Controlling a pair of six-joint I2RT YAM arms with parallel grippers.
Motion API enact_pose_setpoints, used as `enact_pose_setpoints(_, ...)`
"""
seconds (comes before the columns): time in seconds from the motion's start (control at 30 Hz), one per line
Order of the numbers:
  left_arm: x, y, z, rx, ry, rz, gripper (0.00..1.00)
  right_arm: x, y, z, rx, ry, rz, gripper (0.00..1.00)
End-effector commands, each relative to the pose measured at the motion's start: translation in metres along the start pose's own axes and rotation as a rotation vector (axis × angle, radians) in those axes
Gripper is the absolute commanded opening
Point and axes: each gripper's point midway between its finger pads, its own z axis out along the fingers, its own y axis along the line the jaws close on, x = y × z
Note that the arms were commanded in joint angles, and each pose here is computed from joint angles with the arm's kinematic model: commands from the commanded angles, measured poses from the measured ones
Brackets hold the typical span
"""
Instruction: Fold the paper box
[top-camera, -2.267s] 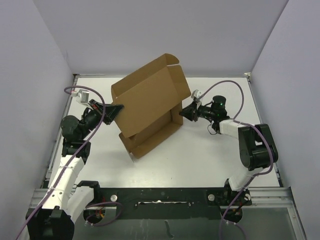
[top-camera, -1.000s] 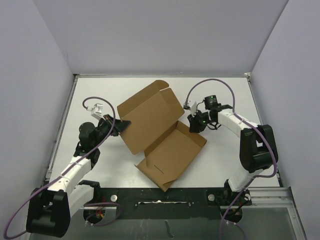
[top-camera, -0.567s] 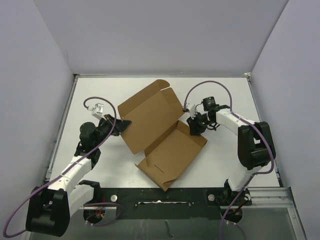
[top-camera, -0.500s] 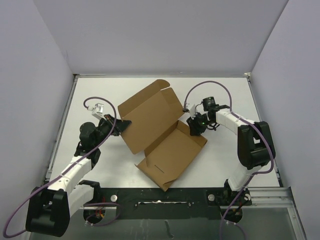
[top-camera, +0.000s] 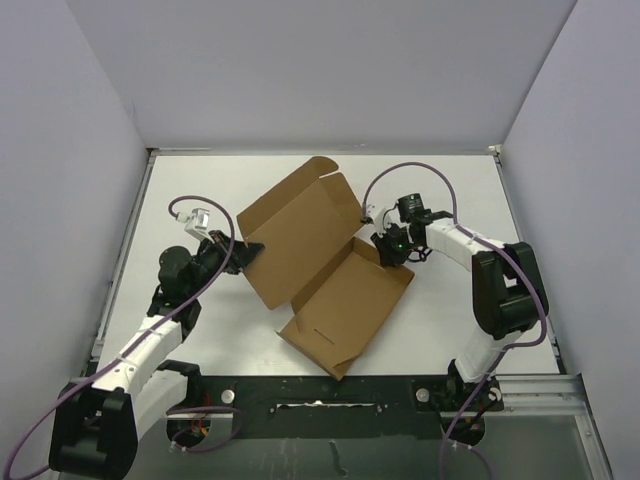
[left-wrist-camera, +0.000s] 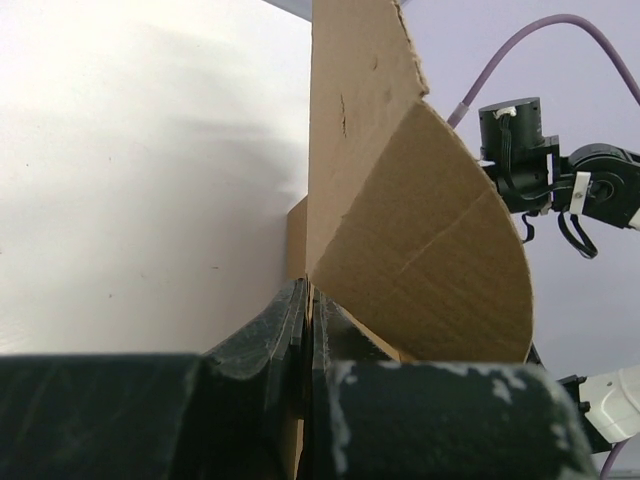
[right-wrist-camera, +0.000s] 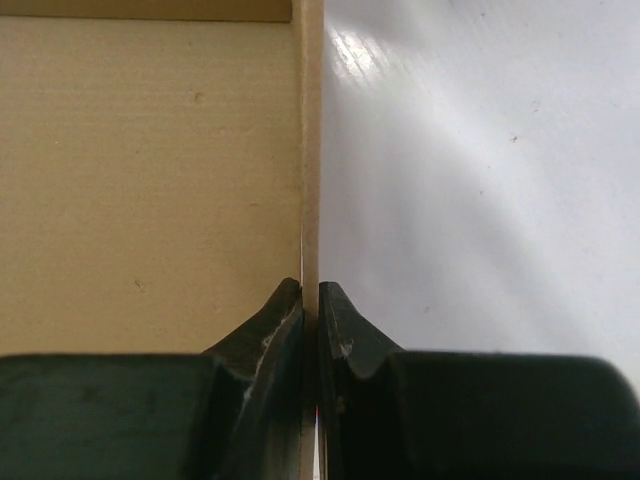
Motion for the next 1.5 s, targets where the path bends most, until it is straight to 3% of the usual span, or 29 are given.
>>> enact_pose_setpoints(0.0,-0.027,-0.018,-0.002,0.051,-0.094,0.077,0.00,0.012,-0.029,-0.008,0.153,0.059,0.002,0.06)
enact_pose_setpoints(0.3,-0.030,-0.022,0.002,0.054,-0.085,0.081,0.00,-0.002,-0.015,-0.016,0.073,-0.028,-0.003,0.32)
enact_pose_setpoints(0.5,-0.028,-0.026,0.003,0.062,-0.069,0.085,0.00,-0.013,-0.009,-0.020,0.050,-0.112,0.003,0.41)
enact_pose_setpoints(0.63,-0.026,-0.028,0.004,0.066,-0.063,0.083,0.00,-0.011,-0.014,-0.014,0.074,-0.107,0.012,0.41)
enact_pose_setpoints(0.83,-0.021,-0.029,0.007,0.066,-0.048,0.079,0.00,-0.007,-0.014,-0.005,0.085,-0.071,0.007,0.33)
enact_pose_setpoints(0.93,-0.022,-0.029,0.010,0.066,-0.046,0.089,0.00,-0.005,-0.016,-0.002,0.111,-0.047,0.005,0.07)
enact_pose_setpoints(1.0,-0.024,-0.028,0.012,0.057,-0.046,0.097,0.00,-0.005,-0.018,-0.003,0.122,-0.039,0.019,0.01)
enact_pose_setpoints(1.17,-0.034,-0.028,0.023,0.051,-0.039,0.143,0.00,-0.013,-0.014,-0.013,0.091,-0.071,0.040,0.01)
enact_pose_setpoints(1.3,-0.041,-0.027,0.039,0.049,0.009,0.218,0.00,-0.023,-0.014,-0.042,0.030,-0.179,0.069,0.38)
enact_pose_setpoints(1.47,-0.051,-0.022,0.064,0.047,0.067,0.283,0.00,-0.032,-0.020,-0.090,0.015,-0.346,0.097,0.55)
